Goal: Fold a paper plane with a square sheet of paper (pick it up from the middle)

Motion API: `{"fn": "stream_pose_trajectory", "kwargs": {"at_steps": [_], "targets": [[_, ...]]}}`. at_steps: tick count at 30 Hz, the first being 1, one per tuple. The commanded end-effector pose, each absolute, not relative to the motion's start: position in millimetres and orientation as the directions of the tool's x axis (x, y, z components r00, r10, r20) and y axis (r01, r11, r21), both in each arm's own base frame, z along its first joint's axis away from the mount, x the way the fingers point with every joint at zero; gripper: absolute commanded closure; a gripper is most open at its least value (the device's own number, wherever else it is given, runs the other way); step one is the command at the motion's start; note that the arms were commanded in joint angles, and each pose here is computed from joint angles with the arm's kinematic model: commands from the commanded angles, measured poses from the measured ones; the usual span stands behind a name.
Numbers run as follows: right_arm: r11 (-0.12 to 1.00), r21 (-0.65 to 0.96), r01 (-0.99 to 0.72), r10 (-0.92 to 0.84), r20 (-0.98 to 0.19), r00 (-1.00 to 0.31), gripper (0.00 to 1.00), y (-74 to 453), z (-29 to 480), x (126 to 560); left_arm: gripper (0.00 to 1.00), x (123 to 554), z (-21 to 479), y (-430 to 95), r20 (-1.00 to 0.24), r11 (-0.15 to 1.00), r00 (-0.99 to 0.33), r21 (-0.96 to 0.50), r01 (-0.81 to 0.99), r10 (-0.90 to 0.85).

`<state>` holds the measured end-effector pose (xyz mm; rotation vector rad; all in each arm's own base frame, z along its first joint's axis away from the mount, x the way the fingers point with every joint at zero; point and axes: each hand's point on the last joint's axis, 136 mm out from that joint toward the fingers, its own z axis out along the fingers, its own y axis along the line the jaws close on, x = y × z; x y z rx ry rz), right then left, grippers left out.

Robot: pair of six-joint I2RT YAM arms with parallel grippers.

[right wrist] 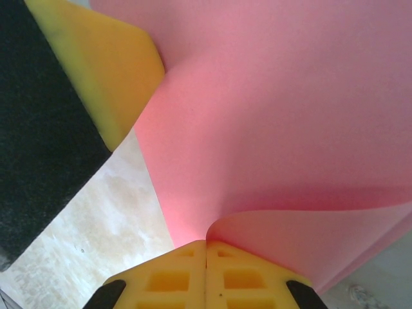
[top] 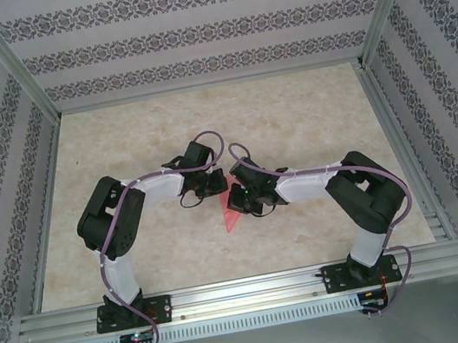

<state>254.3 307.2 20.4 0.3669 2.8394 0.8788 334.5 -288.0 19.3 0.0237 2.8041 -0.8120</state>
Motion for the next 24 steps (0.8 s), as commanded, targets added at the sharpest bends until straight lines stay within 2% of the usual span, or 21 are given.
{"fn": "stream_pose_trajectory", "kwargs": {"at_steps": [1,12,19,24], "targets": [[0.802,0.562,0.2,0.29,-0.075,-0.954,0.94,304,14,256,0.9,322,1,-282,-0.166,0.86,-0.986,-0.507,0.061,-0.028],[0.809,0.548,0.212,0.292,-0.062,-0.954,0.93,303,6,254,0.9,322,4,-282,-0.168,0.857,-0.985,-0.511,0.062,-0.029],[0.812,0.538,0.228,0.299,-0.048,-0.953,0.92,301,-1,253,0.9,328,22,-284,-0.194,0.85,-0.98,-0.523,0.058,-0.052],[0.813,0.533,0.236,0.302,-0.04,-0.952,0.86,301,-4,251,0.88,344,46,-266,-0.231,0.842,-0.962,-0.539,0.004,-0.143]]}}
